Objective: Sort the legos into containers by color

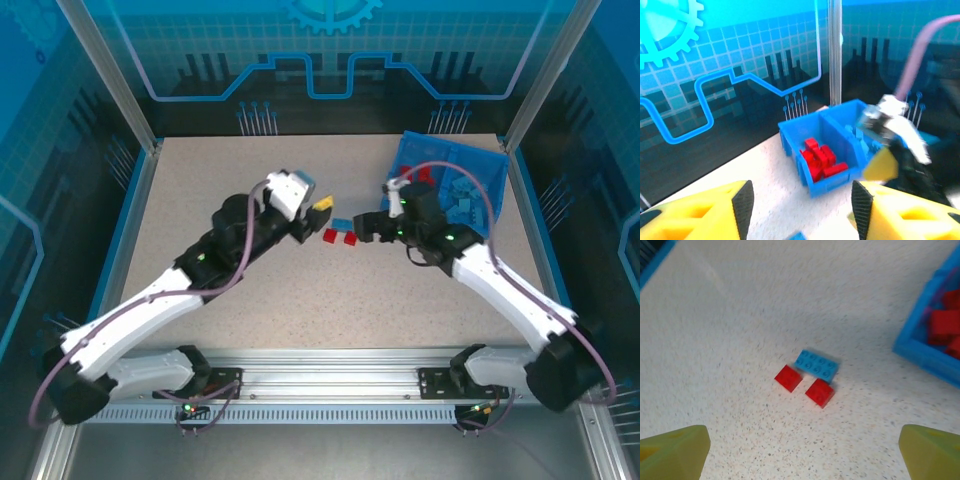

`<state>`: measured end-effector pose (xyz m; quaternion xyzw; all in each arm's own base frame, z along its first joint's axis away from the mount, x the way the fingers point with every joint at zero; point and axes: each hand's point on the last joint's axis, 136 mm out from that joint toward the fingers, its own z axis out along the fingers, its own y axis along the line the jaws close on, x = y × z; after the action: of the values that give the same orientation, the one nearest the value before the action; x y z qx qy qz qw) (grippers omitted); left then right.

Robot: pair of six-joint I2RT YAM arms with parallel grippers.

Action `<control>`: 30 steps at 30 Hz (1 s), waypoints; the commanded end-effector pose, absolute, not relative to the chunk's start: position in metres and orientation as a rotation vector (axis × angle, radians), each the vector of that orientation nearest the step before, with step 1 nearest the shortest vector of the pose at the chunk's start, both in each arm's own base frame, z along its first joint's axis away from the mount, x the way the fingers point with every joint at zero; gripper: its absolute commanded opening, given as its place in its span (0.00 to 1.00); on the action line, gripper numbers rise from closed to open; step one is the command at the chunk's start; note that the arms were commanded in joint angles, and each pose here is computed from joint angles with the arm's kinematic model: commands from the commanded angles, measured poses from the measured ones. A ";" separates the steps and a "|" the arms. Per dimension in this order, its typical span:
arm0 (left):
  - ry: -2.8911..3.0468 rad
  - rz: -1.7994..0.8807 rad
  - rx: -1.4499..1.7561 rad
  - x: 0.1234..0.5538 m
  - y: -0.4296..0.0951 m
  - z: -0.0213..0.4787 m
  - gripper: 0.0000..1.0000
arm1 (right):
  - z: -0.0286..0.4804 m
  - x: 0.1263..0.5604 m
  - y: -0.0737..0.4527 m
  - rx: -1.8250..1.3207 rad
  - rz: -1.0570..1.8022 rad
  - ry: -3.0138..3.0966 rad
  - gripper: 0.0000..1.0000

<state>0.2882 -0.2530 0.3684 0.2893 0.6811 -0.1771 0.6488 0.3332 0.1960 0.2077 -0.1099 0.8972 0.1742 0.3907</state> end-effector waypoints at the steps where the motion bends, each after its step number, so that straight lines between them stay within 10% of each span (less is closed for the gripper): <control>1: 1.553 -0.271 0.976 0.255 -0.243 0.323 0.66 | 0.180 0.341 0.217 -0.368 0.403 2.373 0.96; 8: 1.335 -0.122 1.456 0.208 -0.234 0.242 0.99 | 0.114 0.361 0.238 -0.156 0.445 2.606 0.94; 30: 1.299 -0.239 1.576 0.197 -0.237 0.198 0.99 | 0.013 0.399 0.231 0.133 0.224 2.738 0.68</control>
<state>0.2025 -0.2301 0.1896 0.6528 0.5581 -0.0718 0.5071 0.3901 0.2284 0.0230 0.0387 0.9779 0.0842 0.1876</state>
